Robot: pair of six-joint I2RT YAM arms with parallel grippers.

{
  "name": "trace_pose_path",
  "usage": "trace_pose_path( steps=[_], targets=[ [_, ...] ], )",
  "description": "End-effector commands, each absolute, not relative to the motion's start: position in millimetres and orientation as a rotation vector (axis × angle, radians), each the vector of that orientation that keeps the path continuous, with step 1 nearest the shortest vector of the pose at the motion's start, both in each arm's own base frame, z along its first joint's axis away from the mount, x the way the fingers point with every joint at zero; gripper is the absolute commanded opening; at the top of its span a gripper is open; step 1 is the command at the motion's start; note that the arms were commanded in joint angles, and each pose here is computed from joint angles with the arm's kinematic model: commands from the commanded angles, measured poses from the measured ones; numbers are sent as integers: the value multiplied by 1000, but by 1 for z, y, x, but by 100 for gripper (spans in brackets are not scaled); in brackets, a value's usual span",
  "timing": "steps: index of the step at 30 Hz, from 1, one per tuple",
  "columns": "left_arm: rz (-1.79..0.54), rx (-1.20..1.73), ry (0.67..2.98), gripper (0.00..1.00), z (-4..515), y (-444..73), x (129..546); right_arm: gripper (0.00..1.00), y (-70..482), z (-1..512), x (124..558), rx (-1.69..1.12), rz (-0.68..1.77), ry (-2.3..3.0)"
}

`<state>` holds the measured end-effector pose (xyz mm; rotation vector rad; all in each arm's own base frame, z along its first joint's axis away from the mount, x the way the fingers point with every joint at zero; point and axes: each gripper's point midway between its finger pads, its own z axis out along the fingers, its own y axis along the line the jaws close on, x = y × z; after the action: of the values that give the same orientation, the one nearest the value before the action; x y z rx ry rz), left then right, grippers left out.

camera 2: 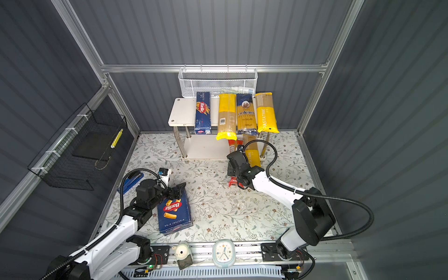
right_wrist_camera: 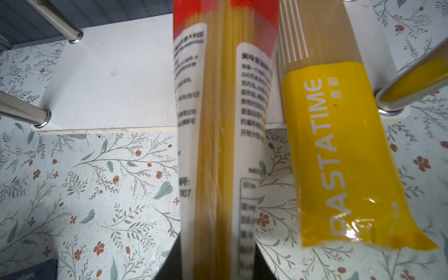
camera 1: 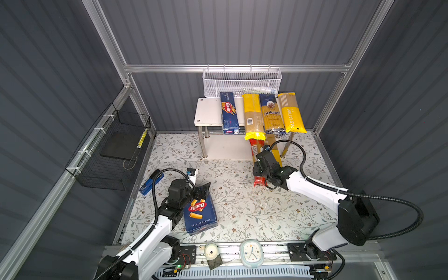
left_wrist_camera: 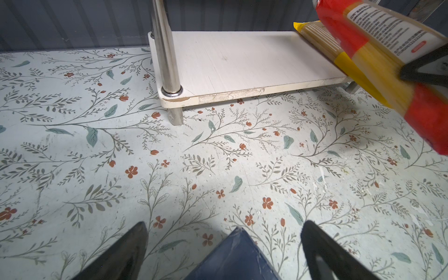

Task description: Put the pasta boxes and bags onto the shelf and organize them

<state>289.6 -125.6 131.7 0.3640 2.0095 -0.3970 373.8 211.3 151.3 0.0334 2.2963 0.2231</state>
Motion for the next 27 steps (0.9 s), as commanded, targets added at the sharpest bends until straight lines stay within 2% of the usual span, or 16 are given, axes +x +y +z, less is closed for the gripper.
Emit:
trace_pose_path(
  steps=[1, 10, 27],
  targets=[
    [-400, 354, 1992, 100, 144, -127, 293, 20, 223, 207, 406, 60, 303, 2127],
    [-400, 349, 1991, 100, 144, -127, 293, 20, 222, 200, 437, 89, 278, 2129],
    [-397, 348, 1995, 100, 143, -126, 293, 20, 218, 193, 467, 104, 254, 2119]
  ],
)
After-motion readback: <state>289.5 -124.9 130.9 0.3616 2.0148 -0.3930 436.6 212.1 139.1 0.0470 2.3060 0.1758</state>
